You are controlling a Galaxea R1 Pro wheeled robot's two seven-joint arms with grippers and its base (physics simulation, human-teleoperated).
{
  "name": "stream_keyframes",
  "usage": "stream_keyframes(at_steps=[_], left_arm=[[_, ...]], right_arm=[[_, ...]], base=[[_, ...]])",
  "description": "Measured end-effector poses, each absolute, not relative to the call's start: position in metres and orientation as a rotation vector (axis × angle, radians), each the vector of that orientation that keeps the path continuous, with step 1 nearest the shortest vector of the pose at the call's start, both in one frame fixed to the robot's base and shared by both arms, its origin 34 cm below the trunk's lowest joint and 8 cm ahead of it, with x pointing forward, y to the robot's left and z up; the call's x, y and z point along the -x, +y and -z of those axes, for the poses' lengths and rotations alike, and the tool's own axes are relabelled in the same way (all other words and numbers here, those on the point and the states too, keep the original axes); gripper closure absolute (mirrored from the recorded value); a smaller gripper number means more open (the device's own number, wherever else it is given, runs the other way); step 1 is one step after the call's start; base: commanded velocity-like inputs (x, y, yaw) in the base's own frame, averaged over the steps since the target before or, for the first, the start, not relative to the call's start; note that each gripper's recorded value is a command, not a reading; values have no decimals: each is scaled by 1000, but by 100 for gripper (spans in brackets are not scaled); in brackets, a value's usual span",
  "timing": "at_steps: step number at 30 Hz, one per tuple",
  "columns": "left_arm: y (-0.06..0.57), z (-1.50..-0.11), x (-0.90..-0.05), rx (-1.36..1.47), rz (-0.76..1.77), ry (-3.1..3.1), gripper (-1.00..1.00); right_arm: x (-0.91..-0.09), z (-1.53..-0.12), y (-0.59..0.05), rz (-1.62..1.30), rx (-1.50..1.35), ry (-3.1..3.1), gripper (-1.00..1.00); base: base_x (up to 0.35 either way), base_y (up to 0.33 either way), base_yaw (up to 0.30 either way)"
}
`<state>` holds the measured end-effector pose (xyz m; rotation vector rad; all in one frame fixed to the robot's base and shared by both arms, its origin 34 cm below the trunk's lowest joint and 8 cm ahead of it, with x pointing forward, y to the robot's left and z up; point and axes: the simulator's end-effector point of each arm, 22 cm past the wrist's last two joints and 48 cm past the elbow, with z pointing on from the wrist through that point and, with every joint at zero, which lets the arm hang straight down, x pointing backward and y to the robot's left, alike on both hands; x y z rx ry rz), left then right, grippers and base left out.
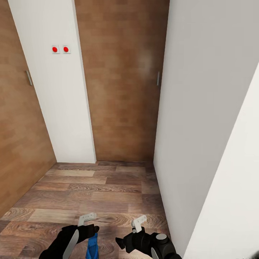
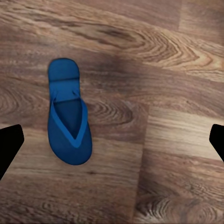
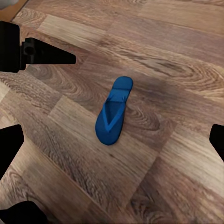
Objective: In the bedroom, move the book from the bed onto either nightstand, and place the two sandals side by side next to the bed.
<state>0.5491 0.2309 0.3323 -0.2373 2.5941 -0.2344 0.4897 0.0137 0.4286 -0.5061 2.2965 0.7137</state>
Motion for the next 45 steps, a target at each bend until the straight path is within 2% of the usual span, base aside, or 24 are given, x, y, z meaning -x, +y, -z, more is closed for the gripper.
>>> stream_keyframes(at_steps=[45], left_arm=[[230,-259,-518,258,228,2707,-100]], right_arm=[[-471,-362,14,-762,476,2401,-100]], base=[[0,0,0]])
